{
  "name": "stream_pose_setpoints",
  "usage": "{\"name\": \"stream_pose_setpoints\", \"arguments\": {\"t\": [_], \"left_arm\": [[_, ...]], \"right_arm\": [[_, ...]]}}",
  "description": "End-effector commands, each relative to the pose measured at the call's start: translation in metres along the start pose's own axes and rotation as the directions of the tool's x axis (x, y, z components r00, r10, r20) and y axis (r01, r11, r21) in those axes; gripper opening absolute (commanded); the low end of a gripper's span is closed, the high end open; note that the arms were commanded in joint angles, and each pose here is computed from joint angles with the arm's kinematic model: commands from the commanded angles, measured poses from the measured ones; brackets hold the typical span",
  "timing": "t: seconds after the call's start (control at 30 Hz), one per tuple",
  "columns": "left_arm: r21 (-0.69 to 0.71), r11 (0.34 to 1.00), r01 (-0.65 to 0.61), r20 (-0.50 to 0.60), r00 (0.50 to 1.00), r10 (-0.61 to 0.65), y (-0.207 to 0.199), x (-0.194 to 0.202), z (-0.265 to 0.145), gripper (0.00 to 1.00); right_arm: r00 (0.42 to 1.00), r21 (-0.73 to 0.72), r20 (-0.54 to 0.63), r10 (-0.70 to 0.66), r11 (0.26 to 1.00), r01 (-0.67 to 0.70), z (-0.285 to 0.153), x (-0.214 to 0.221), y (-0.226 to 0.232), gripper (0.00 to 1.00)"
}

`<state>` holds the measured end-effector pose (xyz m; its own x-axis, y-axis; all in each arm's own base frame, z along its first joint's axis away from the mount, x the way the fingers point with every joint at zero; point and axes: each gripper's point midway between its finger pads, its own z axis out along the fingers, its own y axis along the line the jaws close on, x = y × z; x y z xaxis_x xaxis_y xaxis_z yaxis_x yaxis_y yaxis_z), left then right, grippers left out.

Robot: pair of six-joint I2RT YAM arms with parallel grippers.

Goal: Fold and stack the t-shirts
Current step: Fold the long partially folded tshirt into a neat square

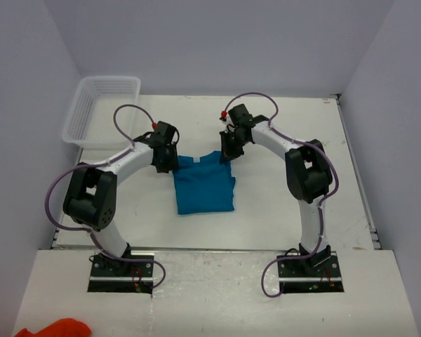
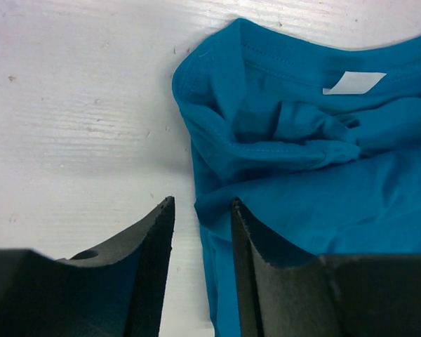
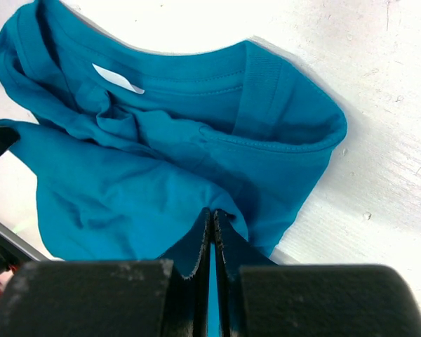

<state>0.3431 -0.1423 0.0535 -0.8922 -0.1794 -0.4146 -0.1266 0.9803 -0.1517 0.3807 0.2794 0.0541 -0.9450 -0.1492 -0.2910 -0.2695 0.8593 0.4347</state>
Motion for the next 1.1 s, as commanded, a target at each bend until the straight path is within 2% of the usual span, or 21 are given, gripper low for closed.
{"name": "stream_pose_setpoints", "arguments": {"t": [0.0, 0.07, 0.13, 0.17, 0.2, 0.43, 0.67, 0.83, 1.07], "left_arm": [[0.055, 0.998, 0.022, 0.035, 0.999, -0.024, -0.01, -0.015, 0.004, 0.38], [0.06, 0.998, 0.024, 0.03, 0.999, -0.026, -0.011, -0.015, 0.007, 0.36], [0.069, 0.997, 0.026, 0.018, 0.999, -0.028, -0.012, -0.013, 0.012, 0.22], [0.075, 0.997, 0.031, 0.017, 0.999, -0.032, -0.013, -0.014, 0.014, 0.05], [0.077, 0.997, 0.032, 0.019, 0.999, -0.034, -0.013, -0.015, 0.014, 0.0], [0.109, 0.993, 0.048, 0.056, 0.997, -0.054, -0.016, -0.021, -0.003, 0.0], [0.154, 0.987, 0.052, 0.148, 0.986, -0.075, -0.017, -0.035, -0.056, 0.0], [0.181, 0.982, 0.051, 0.192, 0.978, -0.086, -0.02, -0.043, -0.079, 0.0], [0.17, 0.985, 0.043, 0.219, 0.972, -0.08, -0.024, -0.059, -0.079, 0.0]], "right_arm": [[0.998, -0.012, 0.053, -0.028, 1.0, 0.029, -0.01, -0.017, 0.009, 0.0], [0.998, -0.009, 0.053, -0.029, 1.0, 0.03, -0.009, -0.017, 0.008, 0.0], [0.998, -0.006, 0.052, -0.029, 1.0, 0.029, -0.009, -0.017, 0.008, 0.0], [0.998, -0.003, 0.052, -0.028, 1.0, 0.029, -0.009, -0.017, 0.007, 0.0], [0.998, -0.003, 0.052, -0.028, 1.0, 0.029, -0.009, -0.017, 0.007, 0.0], [0.998, 0.015, 0.059, -0.029, 1.0, 0.028, -0.015, -0.014, 0.005, 0.0], [0.995, 0.031, 0.1, -0.022, 0.999, 0.019, -0.034, -0.008, 0.006, 0.0], [0.991, 0.034, 0.13, -0.03, 0.999, 0.025, -0.05, -0.007, 0.01, 0.0], [0.983, 0.038, 0.172, -0.056, 0.998, 0.051, -0.063, -0.028, 0.019, 0.0]]}}
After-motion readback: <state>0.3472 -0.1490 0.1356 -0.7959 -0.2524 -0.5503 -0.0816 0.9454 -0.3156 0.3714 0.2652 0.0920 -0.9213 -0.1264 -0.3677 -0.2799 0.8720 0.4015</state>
